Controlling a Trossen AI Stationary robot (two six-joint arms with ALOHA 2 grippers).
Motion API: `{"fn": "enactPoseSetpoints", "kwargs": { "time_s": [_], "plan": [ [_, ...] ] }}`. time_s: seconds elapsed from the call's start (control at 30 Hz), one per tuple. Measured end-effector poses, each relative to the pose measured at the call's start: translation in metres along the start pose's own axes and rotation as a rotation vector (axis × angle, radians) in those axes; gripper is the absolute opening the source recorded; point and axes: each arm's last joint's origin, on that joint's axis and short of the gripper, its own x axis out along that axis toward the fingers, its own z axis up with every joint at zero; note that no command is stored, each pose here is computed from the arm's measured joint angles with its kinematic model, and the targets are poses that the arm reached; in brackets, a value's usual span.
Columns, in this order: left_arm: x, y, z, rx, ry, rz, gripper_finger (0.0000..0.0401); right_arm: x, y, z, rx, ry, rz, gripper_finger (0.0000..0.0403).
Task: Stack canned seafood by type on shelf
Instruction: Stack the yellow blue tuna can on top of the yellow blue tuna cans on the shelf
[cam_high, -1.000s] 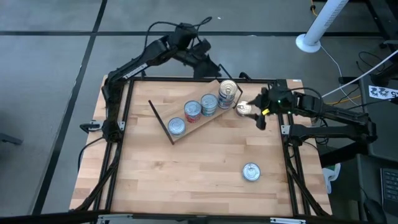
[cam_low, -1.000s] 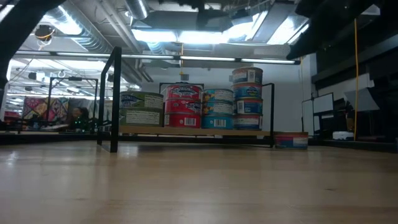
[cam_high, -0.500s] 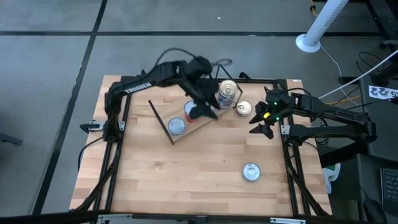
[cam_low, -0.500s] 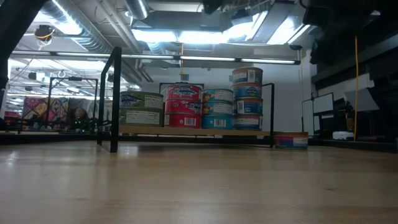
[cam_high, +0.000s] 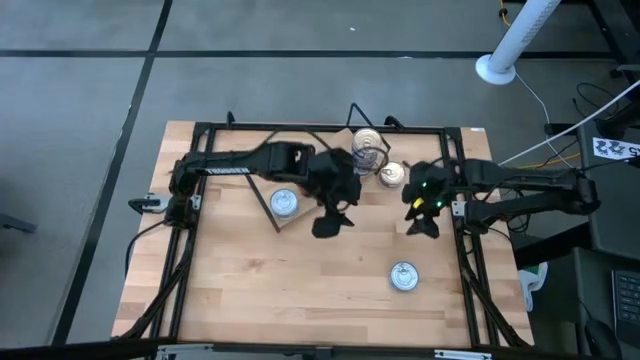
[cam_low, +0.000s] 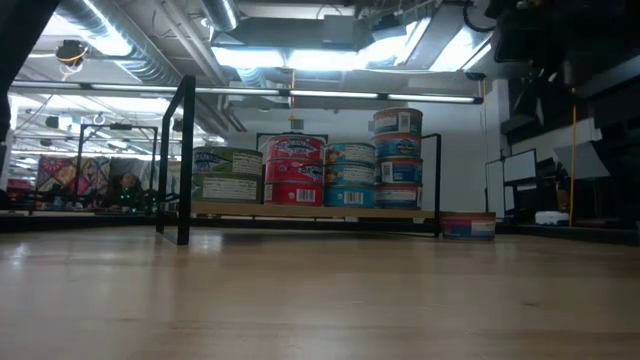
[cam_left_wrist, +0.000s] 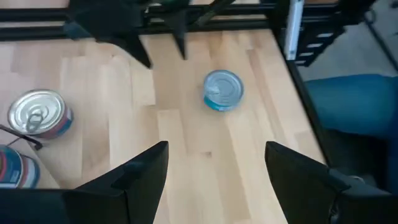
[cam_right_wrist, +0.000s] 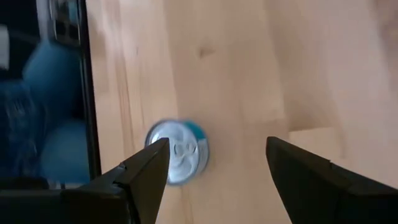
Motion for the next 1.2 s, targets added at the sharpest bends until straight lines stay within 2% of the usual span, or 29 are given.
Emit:
{"fn": "enactPoseSetpoints", "kwargs": {
  "time_s": [0.27,0.47,0.7,1.07,1.2],
  "plan": [
    [0.039,-0.01,-0.021,0.002,0.114,0.013,0.0263,0.035,0.022,-0.002,-0.101,0.17,-0.022,0.0266],
    [0.066,-0.012,-0.037,-0.005,0.13,0.005,0.0263,0.065,0.033,-0.006,-0.144,0.287,-0.103,0.0266],
    [0.088,-0.015,-0.052,-0.021,0.13,-0.003,0.0262,0.092,0.036,-0.006,-0.172,0.373,-0.103,0.0266],
    [0.093,-0.026,-0.059,-0.056,0.159,-0.014,0.0262,0.125,0.026,-0.002,-0.166,0.449,-0.131,0.0266],
    [0.093,-0.033,-0.065,-0.051,0.212,-0.021,0.0262,0.133,0.023,-0.002,-0.159,0.473,-0.144,0.0266]
  ]
}}
